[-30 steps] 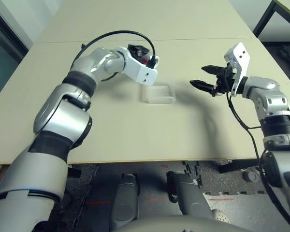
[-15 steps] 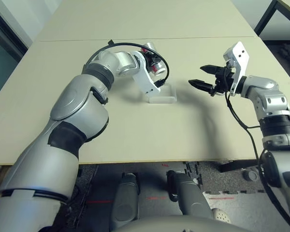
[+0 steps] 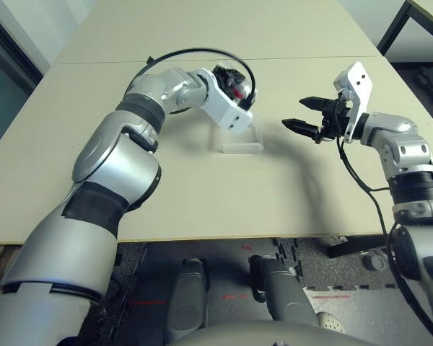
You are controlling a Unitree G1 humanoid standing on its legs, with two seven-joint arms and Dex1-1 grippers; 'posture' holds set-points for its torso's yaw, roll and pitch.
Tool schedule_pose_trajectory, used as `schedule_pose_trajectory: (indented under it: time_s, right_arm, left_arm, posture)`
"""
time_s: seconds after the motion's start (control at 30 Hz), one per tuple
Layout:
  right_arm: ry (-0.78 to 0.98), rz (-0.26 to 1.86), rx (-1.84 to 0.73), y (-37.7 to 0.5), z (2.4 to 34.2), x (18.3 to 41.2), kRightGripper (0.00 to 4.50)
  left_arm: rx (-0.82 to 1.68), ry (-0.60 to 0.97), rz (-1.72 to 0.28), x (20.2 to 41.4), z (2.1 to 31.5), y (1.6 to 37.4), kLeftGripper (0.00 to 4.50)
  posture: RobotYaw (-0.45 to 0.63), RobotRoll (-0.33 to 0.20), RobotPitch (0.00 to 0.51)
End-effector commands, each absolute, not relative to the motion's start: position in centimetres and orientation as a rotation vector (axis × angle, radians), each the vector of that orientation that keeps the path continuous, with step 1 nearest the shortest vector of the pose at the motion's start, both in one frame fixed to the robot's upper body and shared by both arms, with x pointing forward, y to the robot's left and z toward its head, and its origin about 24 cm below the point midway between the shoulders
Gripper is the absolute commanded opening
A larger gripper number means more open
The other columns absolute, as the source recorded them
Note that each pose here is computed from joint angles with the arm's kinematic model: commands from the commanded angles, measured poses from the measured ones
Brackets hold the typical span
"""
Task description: Pour the medicine from the bottle into the box.
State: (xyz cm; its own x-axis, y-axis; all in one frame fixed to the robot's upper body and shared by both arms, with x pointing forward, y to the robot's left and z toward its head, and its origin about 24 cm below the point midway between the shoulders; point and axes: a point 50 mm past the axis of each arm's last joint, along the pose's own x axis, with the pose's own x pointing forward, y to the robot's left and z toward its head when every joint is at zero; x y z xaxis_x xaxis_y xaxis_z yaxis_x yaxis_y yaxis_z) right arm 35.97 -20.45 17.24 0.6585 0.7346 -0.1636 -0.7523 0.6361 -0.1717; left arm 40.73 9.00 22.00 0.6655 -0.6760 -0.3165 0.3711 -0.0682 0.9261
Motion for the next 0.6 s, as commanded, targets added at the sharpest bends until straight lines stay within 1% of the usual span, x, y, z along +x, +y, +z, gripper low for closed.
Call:
schedule_pose_trajectory:
  time_s: [0.03,0.17,0.33,0.5,0.6]
  right_arm:
    - [0.088,0.872,-0.246,-20.2,17.3,36.2,4.50]
    - [0.088,0.887,-0.250,-19.9,17.4,36.4,4.50]
    - [0.087,0.905,-0.255,-19.5,17.5,36.6,4.50]
    - [0.085,0.918,-0.261,-19.3,17.6,36.7,4.50]
    - [0.085,0.921,-0.263,-19.3,17.6,36.7,4.50]
  left_arm:
    - [1.149,-0.183,-0.904,40.8,21.5,10.9,2.49]
    - [0.887,-0.145,-0.907,40.7,21.1,12.5,2.49]
    - [0.657,-0.127,-0.914,40.2,19.8,14.3,2.49]
    - [0.518,-0.097,-0.895,39.3,17.6,15.9,2.49]
    - [0.431,-0.093,-0.879,38.8,16.8,16.3,2.49]
  posture:
    - [0.05,0.000,0.118]
    - [0.06,0.000,0.119]
    - [0.07,0.000,0.118]
    - [0.07,0.000,0.115]
    - [0.07,0.000,0.115]
